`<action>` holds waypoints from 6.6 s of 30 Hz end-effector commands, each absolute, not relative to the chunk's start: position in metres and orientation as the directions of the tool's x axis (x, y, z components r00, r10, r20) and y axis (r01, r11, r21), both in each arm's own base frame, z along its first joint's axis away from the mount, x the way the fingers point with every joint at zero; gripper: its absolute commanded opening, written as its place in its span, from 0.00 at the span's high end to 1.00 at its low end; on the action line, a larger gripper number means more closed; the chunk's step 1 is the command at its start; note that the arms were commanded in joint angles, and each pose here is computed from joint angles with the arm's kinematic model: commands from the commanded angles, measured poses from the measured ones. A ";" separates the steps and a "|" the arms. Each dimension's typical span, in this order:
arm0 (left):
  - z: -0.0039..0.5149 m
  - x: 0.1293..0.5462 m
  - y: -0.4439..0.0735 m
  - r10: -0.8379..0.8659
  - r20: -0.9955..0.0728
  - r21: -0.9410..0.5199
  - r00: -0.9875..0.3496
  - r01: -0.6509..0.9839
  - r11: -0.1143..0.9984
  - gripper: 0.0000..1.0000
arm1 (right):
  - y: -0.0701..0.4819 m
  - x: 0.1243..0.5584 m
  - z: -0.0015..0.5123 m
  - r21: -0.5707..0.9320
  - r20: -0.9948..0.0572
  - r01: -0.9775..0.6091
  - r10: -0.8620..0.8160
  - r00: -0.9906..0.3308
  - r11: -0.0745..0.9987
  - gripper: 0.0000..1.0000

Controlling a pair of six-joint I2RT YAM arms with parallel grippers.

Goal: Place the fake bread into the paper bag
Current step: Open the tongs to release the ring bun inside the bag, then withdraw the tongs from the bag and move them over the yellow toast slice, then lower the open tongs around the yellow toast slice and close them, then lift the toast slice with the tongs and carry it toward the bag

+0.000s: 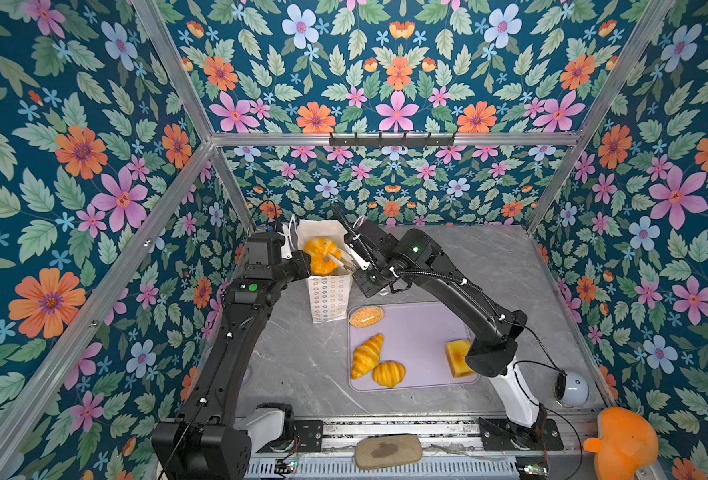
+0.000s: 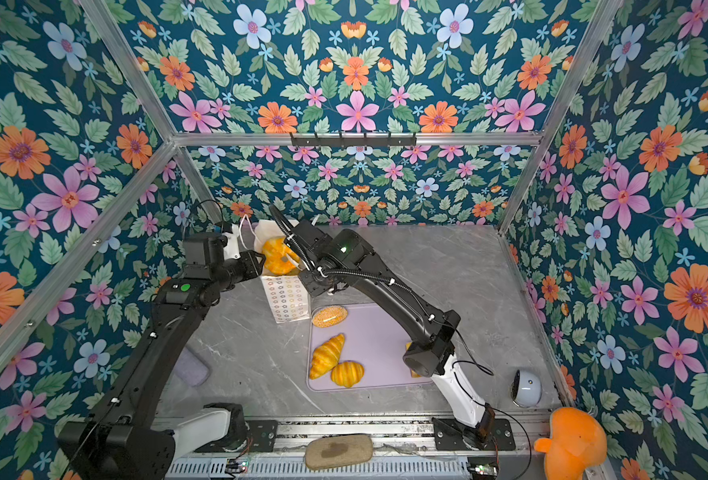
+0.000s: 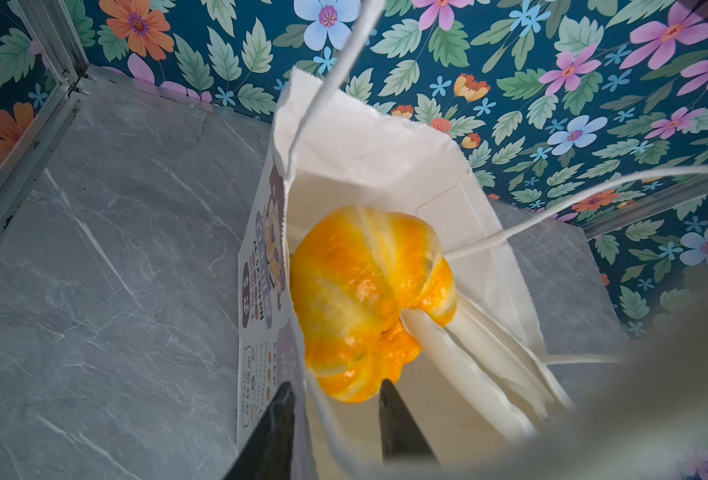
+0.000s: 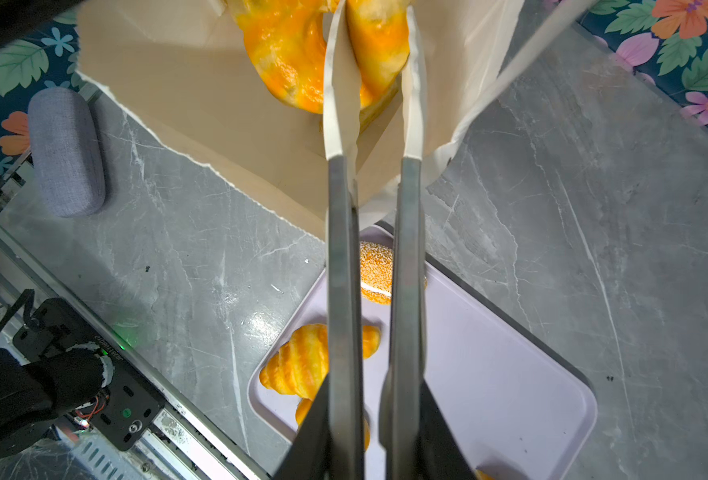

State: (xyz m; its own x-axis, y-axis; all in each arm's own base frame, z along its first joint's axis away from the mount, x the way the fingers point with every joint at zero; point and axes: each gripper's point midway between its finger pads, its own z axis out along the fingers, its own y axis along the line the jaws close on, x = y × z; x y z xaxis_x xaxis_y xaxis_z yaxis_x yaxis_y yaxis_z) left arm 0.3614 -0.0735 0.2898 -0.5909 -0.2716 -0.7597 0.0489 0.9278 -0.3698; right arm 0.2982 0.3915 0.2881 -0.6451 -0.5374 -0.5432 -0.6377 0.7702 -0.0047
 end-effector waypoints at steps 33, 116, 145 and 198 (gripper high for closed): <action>0.282 0.359 -0.067 -0.264 -0.756 -0.342 -0.599 0.017 0.940 0.65 | 0.398 0.248 0.366 0.131 -0.677 -0.748 -0.492 -0.547 0.651 0.66; 0.286 0.358 -0.072 -0.232 -0.788 -0.332 -0.570 0.076 0.940 0.65 | 0.099 0.070 0.184 0.022 -0.076 -0.072 -0.070 -0.995 0.997 0.58; 0.290 0.355 -0.071 -0.233 -0.792 -0.333 -0.565 0.080 0.940 0.65 | 0.109 0.077 0.156 0.016 -0.079 -0.079 -0.078 -0.994 0.997 0.53; 0.285 0.356 -0.076 -0.234 -0.773 -0.348 -0.589 0.087 0.933 0.67 | 0.216 0.175 0.275 0.147 -0.430 -0.409 -0.315 -0.846 0.900 0.70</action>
